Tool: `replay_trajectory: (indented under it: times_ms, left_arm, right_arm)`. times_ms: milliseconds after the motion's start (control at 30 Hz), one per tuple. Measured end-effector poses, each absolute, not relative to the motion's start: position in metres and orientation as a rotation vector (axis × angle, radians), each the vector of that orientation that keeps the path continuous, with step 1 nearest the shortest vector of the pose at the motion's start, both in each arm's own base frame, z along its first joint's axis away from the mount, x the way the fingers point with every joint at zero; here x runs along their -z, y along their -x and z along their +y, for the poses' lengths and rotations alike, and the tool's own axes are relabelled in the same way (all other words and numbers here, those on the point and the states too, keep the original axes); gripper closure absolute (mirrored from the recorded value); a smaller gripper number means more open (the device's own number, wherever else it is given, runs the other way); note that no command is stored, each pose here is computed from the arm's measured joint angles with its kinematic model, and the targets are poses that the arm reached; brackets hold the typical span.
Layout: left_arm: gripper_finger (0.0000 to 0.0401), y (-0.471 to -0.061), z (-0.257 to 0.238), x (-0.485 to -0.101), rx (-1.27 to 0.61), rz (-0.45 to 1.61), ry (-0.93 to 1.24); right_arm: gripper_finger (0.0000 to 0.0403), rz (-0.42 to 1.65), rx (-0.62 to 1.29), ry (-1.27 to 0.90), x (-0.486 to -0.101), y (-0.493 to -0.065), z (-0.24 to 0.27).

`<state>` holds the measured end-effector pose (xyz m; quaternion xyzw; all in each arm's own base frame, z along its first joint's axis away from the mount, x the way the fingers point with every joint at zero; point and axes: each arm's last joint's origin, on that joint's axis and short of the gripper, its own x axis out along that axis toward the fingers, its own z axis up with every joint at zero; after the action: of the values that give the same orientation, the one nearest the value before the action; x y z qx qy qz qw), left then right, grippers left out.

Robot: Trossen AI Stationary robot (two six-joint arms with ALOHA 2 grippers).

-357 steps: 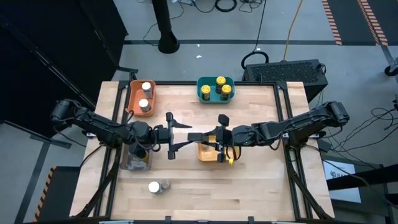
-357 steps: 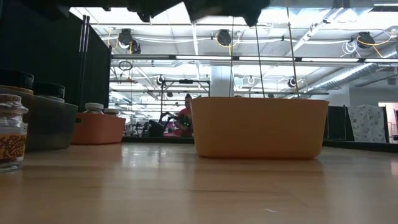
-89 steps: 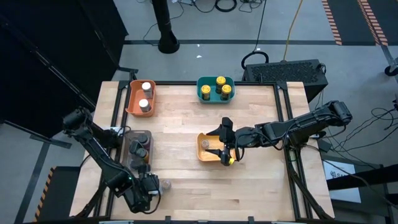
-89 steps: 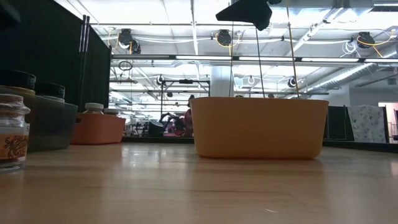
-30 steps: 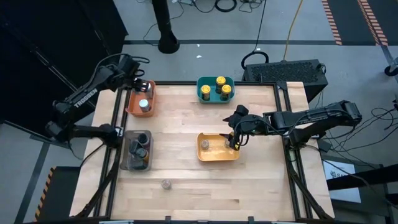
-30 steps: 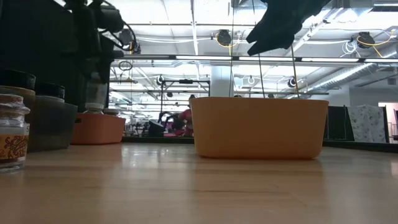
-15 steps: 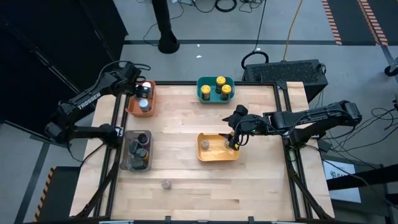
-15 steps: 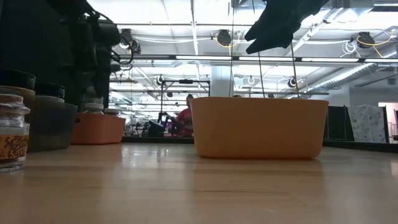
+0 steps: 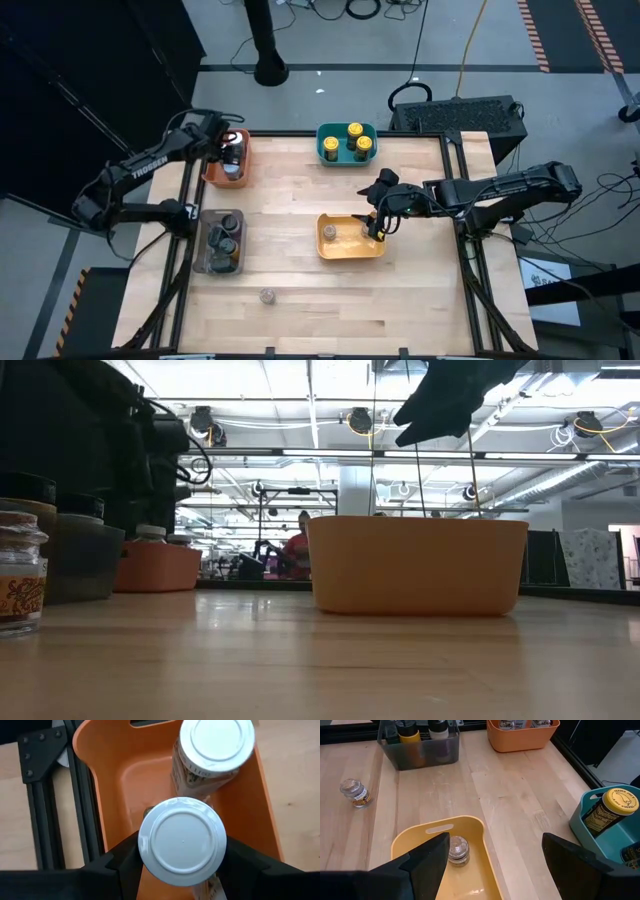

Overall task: Sort spices by type
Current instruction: Put the white spice bottle into the orange bin

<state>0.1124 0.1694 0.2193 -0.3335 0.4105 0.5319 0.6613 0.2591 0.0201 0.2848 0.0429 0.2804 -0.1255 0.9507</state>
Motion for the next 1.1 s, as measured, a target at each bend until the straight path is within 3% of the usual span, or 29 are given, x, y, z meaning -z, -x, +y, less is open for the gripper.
replay_trajectory:
  times_ms: [267,1100]
  left_arm:
    - [0.0163,-0.112,0.169,-0.208,-1.211,0.901,0.742]
    - [0.0142,-0.106,0.160,-0.222,-1.193,0.851,0.644]
  right_arm:
    - [0.0103,0.567,0.256,-0.091,-0.285,-0.259,0.020]
    - [0.0103,0.503,0.263,-0.137,-0.290,-0.262,0.021]
